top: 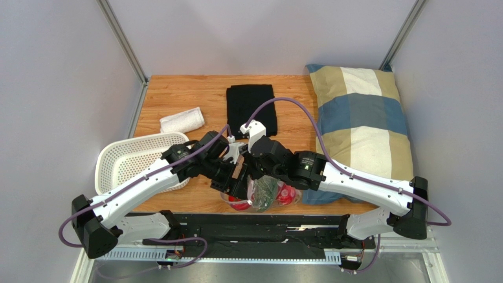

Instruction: Open the zip-top bag and remove the fake food

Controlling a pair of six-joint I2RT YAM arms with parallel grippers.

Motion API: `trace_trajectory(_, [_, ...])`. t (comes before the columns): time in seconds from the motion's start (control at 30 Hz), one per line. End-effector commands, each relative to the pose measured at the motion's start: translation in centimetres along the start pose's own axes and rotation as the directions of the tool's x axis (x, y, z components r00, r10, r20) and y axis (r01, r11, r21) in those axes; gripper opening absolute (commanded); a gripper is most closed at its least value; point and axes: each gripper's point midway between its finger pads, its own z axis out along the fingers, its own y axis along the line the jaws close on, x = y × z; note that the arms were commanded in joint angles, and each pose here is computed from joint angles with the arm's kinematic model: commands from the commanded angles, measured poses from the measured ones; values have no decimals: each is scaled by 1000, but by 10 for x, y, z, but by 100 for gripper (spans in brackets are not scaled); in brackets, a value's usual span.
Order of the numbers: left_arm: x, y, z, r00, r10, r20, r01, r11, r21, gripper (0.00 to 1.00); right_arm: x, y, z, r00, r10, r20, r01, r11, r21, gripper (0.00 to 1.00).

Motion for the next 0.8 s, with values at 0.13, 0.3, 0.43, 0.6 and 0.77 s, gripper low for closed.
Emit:
trace_trajectory(0.13, [-18, 7, 12, 990, -22, 137, 26, 999, -26, 69, -41, 9, -14, 987, 73, 146, -65, 996, -57, 0])
trace_trajectory(0.3, [-32, -4, -5, 972, 17, 235, -14, 1000, -11, 13, -37, 4, -17, 986, 70, 149, -63, 997, -47, 0])
trace_trajectory(0.43, [-45, -11, -26, 951, 38, 306, -28, 999, -36, 0, -32, -2, -20, 987, 60, 151, -56, 998, -30, 0])
trace_trajectory(0.6, [-70, -20, -78, 852, 92, 516, -48, 994, -99, 0, -22, -17, -22, 988, 44, 147, -48, 999, 19, 0])
trace_trajectory(0.77, [-75, -9, -140, 661, 42, 749, 65, 992, -113, 0, -21, -39, -25, 991, 34, 129, -50, 991, 123, 0])
